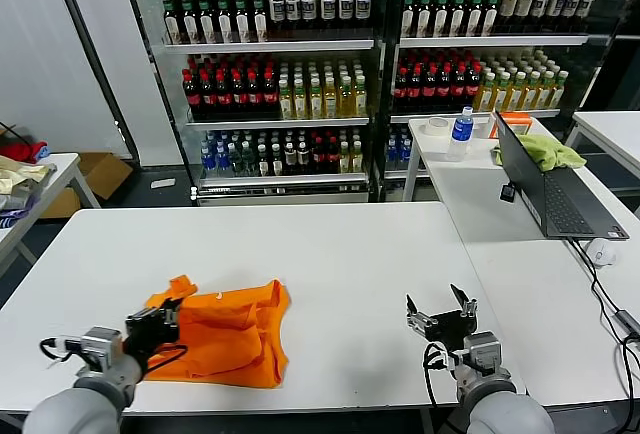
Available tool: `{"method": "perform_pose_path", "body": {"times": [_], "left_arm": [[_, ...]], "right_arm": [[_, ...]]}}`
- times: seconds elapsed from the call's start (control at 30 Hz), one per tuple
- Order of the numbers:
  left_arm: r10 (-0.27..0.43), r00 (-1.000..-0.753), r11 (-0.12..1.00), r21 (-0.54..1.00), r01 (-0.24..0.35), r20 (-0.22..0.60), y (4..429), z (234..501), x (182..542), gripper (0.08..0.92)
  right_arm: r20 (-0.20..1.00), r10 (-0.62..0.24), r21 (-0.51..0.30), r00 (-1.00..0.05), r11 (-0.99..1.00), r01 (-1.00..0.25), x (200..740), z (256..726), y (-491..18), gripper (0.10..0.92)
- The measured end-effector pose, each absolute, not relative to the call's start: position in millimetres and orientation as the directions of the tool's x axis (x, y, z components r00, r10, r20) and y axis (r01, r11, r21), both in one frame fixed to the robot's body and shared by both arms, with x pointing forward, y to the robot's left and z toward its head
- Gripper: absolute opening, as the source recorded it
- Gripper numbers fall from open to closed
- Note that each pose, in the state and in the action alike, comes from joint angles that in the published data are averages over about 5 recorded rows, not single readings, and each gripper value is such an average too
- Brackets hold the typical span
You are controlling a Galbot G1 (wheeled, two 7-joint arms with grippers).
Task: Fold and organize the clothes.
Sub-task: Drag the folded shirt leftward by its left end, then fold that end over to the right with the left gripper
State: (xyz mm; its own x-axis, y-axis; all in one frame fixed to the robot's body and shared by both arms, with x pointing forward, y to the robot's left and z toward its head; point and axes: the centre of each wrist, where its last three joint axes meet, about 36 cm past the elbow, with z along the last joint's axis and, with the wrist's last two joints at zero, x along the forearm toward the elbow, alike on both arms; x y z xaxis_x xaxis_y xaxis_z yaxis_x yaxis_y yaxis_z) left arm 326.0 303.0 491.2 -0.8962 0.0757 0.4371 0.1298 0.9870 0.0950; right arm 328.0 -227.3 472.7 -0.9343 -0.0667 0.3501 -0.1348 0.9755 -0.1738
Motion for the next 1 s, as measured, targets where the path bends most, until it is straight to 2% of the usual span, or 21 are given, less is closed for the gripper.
{"method": "perform_pose_path", "body": {"times": [0.37,0.7,0.8,1.0], "left_arm": [[0.168,-0.879,0.979,0.031,0.203,0.446,270,469,349,0.095],[0.242,-0.851,0.964,-0.013,0.267,0.465,247,453,360,0.1],[0.275,-0.842,0.957,-0.051,0.285,0.464,240,447,363,0.144],[0.354,-0.835,0.935,-0.159,0.316,0.421,228,439,364,0.312]], "right_arm": [[0.356,-0.047,-0.182,-0.933,0.976,-0.119,325,472,-232,0.823],[0.36,-0.044,-0.176,-0.932,0.978,-0.115,326,468,-228,0.823],[0.358,-0.044,-0.175,-0.933,0.978,-0.113,327,468,-228,0.823],[0.354,-0.044,-0.176,-0.934,0.978,-0.113,330,468,-228,0.823]]}}
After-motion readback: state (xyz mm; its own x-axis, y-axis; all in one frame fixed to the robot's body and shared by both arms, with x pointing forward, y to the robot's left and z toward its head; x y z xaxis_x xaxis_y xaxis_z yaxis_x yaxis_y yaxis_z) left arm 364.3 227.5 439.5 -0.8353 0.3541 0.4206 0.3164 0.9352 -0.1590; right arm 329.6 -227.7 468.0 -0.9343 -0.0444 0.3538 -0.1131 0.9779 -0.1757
